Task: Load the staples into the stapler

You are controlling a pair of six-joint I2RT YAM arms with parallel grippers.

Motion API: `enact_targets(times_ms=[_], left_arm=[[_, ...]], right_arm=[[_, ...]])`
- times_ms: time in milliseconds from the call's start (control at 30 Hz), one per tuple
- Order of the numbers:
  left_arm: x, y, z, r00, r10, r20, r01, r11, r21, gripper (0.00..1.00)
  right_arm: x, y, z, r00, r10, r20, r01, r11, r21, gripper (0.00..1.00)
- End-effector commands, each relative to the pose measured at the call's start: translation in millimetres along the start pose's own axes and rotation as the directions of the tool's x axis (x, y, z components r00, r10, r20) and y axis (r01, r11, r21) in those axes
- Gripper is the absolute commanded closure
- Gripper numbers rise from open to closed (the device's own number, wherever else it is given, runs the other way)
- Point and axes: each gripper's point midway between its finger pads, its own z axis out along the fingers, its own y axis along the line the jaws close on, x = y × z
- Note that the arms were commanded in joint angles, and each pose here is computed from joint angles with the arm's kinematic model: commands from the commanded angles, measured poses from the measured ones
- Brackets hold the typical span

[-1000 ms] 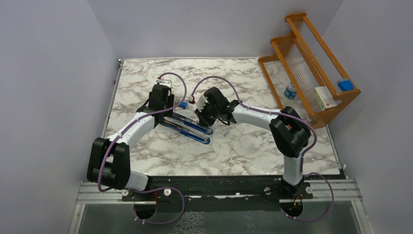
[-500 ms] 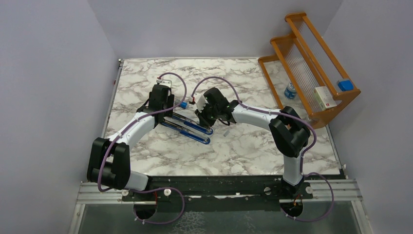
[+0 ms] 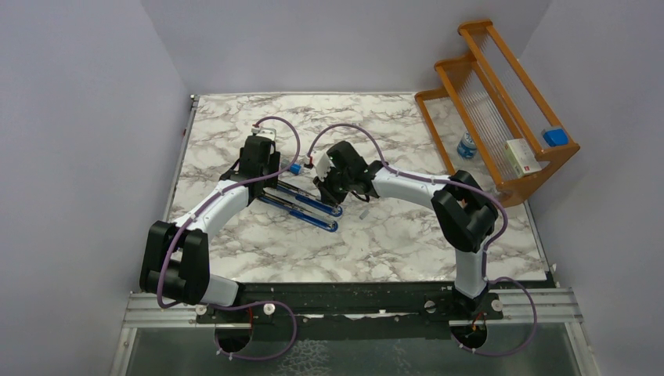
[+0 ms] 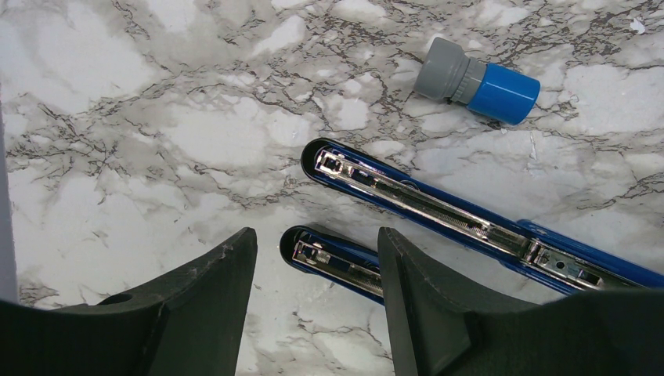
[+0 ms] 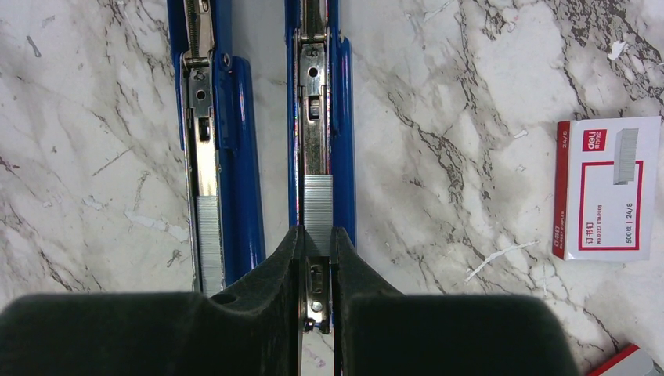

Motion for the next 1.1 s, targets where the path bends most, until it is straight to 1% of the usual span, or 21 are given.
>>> enact_targets(times_ms=[0,333,567,833,1000,1067], left_arm=[[-20,3,-6,0.999,-0.005,0.054,0.005,1.0,-0.008,0.39],[-19,2,-6,0.999,-0.003,0.052,0.004,1.0,-0.007,0.39],[-20,2,-6,0.998,-0.005,0.056,0.006,1.0,-0.007,0.39],[-21,3,-7,0.998,-0.006,0.058,0.006,1.0,-0.007,0.39],[-20,3,-6,0.998,-0.005,0.056,0.006,1.0,-0.007,0.39],[-20,2,-6,0.998,-0.004,0.056,0.005,1.0,-0.007,0.39]], right_arm=[[5,1,6,0.999,-0.012,-0.035,0.011,1.0,-0.01,0.99],[10,-1,6,0.997,-0.009,-0.071,0.009,1.0,0.0,0.98],[16,0,6,0.993,-0.001,-0.115,0.0,1.0,-0.008,0.95],[19,2,5,0.994,0.004,-0.113,-0.005,1.0,-0.011,0.85],[17,2,4,0.994,0.002,-0.106,-0.004,1.0,-0.013,0.84],[17,2,3,0.994,0.002,-0.106,-0.003,1.0,-0.011,0.8]])
